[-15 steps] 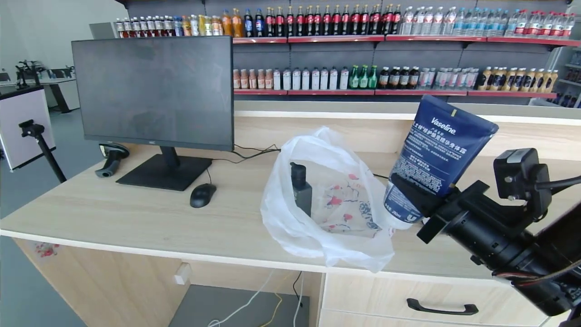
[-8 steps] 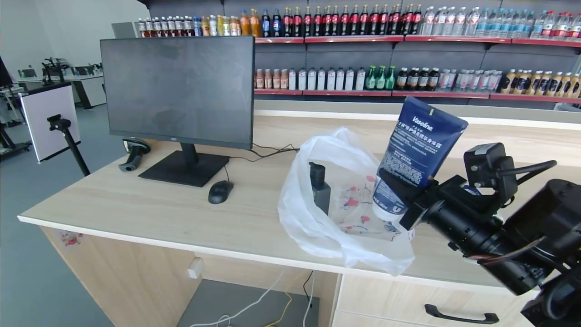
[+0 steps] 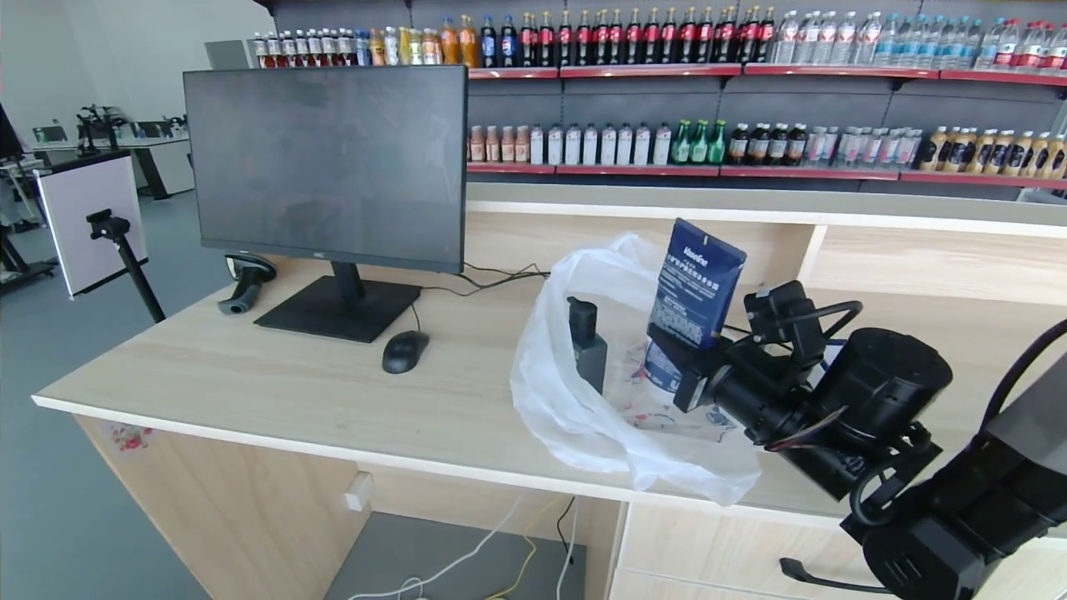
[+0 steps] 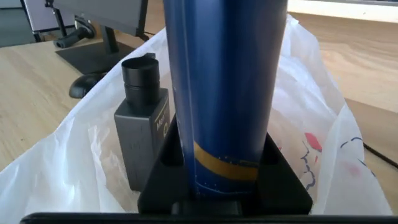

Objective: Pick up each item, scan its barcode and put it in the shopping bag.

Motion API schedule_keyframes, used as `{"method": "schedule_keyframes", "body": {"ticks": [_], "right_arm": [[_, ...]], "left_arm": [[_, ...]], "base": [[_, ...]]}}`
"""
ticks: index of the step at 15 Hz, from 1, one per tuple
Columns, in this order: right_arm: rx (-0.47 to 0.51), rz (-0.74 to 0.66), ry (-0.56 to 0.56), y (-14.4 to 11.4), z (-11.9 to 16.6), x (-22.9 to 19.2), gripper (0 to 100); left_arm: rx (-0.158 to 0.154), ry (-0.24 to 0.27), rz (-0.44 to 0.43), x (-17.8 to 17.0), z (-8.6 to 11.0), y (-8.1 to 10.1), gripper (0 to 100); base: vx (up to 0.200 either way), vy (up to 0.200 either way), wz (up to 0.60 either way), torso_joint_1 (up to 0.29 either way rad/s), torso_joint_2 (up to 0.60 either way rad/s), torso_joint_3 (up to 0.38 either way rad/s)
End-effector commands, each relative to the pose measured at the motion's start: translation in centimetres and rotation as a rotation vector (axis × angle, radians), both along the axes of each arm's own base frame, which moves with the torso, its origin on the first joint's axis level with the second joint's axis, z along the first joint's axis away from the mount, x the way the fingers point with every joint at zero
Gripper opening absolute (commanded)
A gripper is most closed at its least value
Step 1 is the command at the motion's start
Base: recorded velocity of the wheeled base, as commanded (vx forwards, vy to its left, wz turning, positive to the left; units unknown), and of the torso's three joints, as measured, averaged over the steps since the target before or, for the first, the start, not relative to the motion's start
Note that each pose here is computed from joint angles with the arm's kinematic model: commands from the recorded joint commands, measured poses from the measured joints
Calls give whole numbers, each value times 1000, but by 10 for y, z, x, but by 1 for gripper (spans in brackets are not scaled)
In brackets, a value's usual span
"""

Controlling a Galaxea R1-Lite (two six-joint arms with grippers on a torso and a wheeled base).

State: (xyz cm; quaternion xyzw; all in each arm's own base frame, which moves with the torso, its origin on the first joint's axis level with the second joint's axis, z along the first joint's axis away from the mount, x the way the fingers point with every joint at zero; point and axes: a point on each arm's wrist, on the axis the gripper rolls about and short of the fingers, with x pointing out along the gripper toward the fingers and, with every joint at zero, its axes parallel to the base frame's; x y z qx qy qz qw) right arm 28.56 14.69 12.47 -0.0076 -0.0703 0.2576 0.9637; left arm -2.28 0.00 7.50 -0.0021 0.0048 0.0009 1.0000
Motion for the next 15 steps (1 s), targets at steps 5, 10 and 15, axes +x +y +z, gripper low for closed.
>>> {"method": "schedule_keyframes", "body": {"ticks": [5,10,15], "right_arm": [[-37,-28,74,-1,-31,19,0],[-53,-37,108,-4,-41,19,0],[-70,-37,144,-6,-52,18,0]], "left_arm": [[0,0,1,0,0,0,100],[0,0,1,0,0,0,100],[0,0,1,0,0,0,100]], "base": [[0,0,0,0,0,0],[0,0,0,0,0,0],[0,0,0,0,0,0]]}}
